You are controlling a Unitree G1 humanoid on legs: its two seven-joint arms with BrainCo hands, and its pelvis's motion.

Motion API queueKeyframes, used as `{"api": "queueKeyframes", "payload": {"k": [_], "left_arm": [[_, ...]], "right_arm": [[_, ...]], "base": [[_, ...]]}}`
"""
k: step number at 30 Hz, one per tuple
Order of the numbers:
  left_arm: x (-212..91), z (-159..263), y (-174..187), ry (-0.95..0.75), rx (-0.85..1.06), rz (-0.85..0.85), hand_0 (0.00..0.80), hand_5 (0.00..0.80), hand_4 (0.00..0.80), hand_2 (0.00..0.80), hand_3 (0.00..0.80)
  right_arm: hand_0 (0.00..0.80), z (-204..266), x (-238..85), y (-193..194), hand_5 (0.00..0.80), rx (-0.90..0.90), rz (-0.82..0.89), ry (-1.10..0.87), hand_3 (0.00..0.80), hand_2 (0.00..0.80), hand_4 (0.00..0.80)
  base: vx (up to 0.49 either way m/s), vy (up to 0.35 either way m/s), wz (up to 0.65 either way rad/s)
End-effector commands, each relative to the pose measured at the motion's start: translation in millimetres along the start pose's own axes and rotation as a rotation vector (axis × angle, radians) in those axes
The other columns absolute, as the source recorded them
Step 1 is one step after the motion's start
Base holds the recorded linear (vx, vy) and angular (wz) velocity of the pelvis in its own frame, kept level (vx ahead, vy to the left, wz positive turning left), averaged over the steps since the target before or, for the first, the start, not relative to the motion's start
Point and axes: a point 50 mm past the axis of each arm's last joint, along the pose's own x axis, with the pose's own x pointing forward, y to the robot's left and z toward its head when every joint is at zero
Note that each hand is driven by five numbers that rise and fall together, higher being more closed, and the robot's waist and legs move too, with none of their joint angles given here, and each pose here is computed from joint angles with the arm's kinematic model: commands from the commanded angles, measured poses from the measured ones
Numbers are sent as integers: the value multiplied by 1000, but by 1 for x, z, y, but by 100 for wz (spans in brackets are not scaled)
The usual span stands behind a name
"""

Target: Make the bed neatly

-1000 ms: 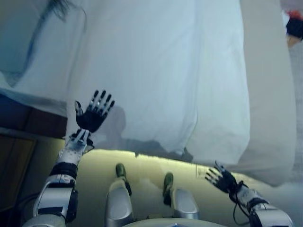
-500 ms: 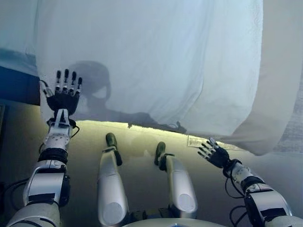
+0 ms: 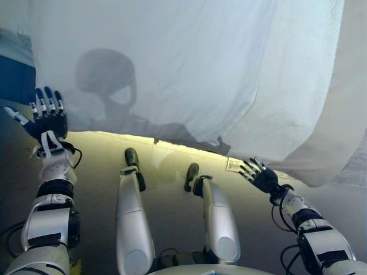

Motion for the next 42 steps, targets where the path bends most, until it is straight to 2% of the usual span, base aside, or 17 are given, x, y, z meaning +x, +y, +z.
{"api": "queueKeyframes", "payload": {"k": [1, 7, 16, 21, 29, 34, 38, 42], "left_arm": [[15, 21, -16, -87, -6, 7, 0, 0, 0, 0, 0], [19, 24, -19, -42, 26, 33, 0, 0, 0, 0, 0], [13, 25, -6, -25, 17, 120, 0, 0, 0, 0, 0], [3, 27, 9, -34, 23, 193, 0, 0, 0, 0, 0], [-27, 20, 43, 85, 91, 304, 0, 0, 0, 0, 0], [-78, 4, 84, 226, 149, 384, 0, 0, 0, 0, 0], [-117, -2, 109, 360, 270, 494, 0, 0, 0, 0, 0], [-160, 4, 131, 427, 265, 628, 0, 0, 0, 0, 0]], "right_arm": [[0, 26, -16, -16, 0, 1, -42, -93, 0, 0, 0], [0, 37, -18, -15, 0, -1, -28, -132, 0, 0, 0], [0, 50, -20, -15, 0, -8, -32, -154, 0, 0, 0], [0, 45, -17, -14, 0, -1, -24, -146, 0, 0, 0], [0, 29, -16, -16, 0, 24, -28, -109, 0, 0, 0], [0, -7, -24, -31, 0, 66, -71, -66, 0, 0, 0], [0, -31, -35, -45, 0, 72, -116, -24, 0, 0, 0], [0, -54, -47, -58, 0, 68, -179, 48, 0, 0, 0]], "base": [[34, 11, -4], [-66, 11, 4], [-43, 12, 1], [4, -33, 0], [34, -73, 1], [126, -96, 6], [135, -74, 1], [177, -55, -2]]}}
